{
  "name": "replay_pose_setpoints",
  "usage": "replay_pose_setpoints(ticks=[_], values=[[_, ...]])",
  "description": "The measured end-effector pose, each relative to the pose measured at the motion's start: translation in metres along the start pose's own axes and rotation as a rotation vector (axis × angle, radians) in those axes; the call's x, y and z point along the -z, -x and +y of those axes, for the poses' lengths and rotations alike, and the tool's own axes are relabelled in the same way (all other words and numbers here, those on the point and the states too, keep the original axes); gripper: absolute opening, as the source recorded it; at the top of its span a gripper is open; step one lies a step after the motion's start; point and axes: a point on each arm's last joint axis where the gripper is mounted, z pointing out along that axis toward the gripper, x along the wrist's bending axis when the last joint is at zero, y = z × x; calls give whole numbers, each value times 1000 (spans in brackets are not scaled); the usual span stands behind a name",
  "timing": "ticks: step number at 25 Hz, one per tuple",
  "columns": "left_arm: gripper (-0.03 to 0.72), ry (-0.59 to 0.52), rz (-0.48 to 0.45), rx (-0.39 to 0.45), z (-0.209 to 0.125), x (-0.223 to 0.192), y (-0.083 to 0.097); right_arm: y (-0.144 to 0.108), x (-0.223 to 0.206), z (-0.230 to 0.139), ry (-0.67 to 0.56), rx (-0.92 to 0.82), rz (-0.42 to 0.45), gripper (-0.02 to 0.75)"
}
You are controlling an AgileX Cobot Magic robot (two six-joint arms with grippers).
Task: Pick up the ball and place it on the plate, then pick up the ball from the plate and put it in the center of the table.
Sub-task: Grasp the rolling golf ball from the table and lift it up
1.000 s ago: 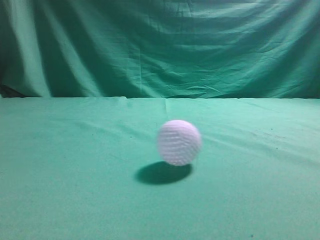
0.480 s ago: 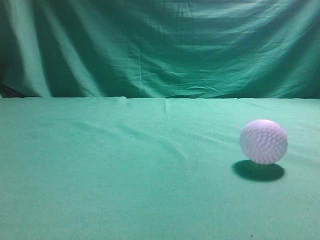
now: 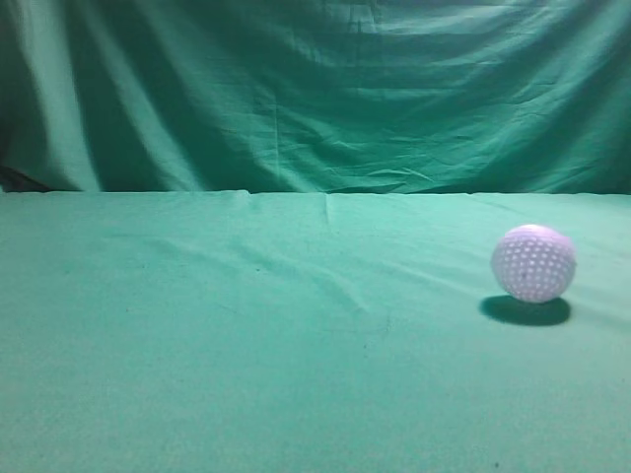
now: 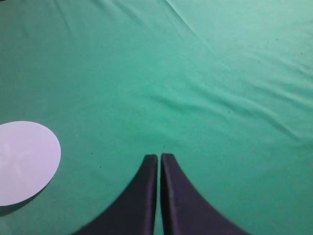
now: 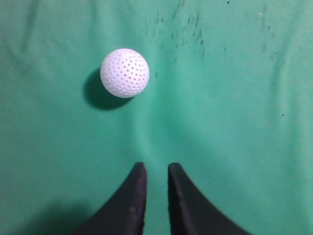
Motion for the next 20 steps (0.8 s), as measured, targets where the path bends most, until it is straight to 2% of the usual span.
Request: replay_pose_setpoints(ticks=[4, 8, 10, 11, 14, 15, 20], values=[[0, 1, 0, 0, 0, 0, 0, 1, -7, 18, -15, -61, 0, 300], [0, 0, 1, 0, 0, 0, 0, 1, -15, 33, -34, -90, 19, 541], [0, -5, 3, -2, -2, -1, 0, 0, -21, 41, -47, -81, 37, 635], [0, -7, 3, -3, -2, -1, 0, -1, -23, 45, -51, -73, 50, 655], [0, -9, 3, -2, -3, -1, 0, -3, -32, 57, -80, -63, 83, 645], [0, -9, 3, -2, -3, -1, 0, -3, -33, 61, -85, -56, 90, 671], [0, -8, 4, -2, -3, -1, 0, -4, -48, 80, -137, -34, 127, 671]])
